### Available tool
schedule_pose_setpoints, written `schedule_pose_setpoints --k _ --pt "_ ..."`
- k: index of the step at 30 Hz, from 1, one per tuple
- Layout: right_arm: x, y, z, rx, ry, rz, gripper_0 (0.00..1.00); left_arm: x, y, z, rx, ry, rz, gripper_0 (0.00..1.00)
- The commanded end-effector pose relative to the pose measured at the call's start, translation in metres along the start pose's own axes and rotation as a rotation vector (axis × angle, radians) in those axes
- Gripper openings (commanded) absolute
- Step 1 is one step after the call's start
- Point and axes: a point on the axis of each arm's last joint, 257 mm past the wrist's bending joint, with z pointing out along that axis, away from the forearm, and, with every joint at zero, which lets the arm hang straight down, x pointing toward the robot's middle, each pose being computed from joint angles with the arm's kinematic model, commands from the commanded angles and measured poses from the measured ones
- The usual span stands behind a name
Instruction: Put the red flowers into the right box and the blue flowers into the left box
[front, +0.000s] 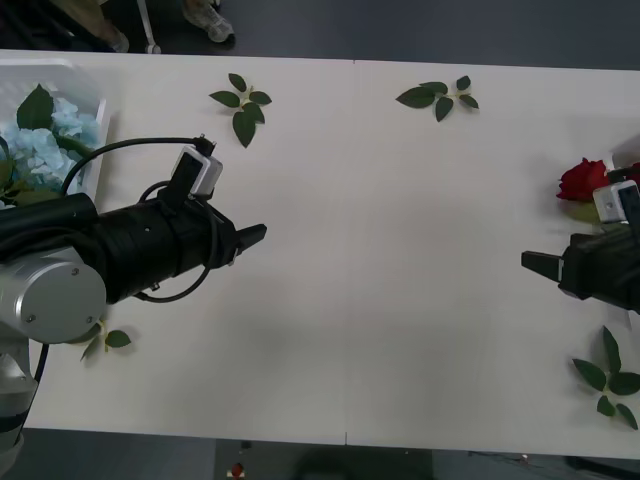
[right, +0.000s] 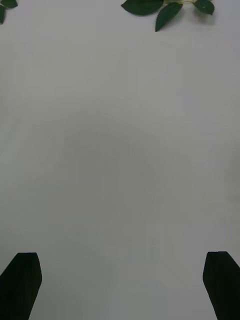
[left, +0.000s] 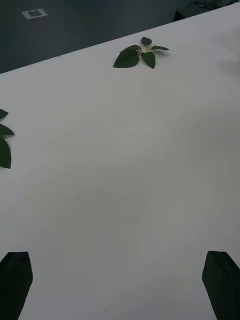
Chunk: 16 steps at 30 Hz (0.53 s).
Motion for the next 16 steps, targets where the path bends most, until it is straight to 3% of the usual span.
schedule_pose_setpoints --k 1,16 --pt "-0.0148 0.0084 0.0 -0.001 -0.039 -0.024 0.95 -0.0163 -0.0041 0.0002 0.006 -0.031 0.074 1.0" --pt "-0.006 0.0106 0.0056 -0.009 -0.032 -0.016 0.95 -0.0163 -0.0041 0.0002 0.006 -0.031 0.074 1.0"
